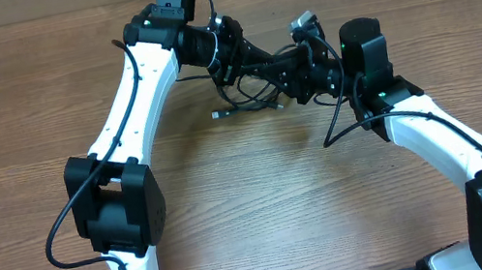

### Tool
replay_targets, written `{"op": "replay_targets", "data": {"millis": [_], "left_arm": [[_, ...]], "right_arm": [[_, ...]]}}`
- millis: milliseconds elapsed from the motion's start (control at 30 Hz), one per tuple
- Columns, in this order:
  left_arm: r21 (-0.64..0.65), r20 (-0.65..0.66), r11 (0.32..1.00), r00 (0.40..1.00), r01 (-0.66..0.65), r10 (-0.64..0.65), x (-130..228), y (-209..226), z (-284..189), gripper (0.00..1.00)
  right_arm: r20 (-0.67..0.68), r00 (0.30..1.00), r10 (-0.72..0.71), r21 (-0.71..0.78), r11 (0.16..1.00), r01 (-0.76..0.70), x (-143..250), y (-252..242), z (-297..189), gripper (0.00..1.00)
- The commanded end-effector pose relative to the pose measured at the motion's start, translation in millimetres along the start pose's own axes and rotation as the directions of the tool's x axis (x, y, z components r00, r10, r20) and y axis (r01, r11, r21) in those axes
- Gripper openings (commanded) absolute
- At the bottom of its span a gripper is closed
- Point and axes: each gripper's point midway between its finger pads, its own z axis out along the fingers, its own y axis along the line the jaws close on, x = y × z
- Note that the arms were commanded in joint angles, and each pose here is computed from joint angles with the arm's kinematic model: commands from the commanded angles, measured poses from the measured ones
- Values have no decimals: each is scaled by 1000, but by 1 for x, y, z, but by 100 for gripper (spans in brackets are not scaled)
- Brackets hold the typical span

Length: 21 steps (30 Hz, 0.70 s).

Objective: Untangle cables

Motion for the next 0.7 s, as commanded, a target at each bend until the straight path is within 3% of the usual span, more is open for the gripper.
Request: {"op": "replay_targets", "data": {"millis": [0, 267, 667], "left_arm": [[5, -14, 999, 999, -43, 43, 12, -9, 6, 5], [6, 7, 999, 999, -50, 50, 6, -9, 3, 4], [-9, 105, 1000, 994, -28, 29, -25, 2, -21, 4]], "right_arm": [[38, 999, -29, -31, 999, 30, -17, 14, -3, 22], [22, 1000, -13, -24, 1000, 14, -13, 11, -4, 11], [-36, 993, 113, 95, 989, -110, 6, -35, -27, 6]]}}
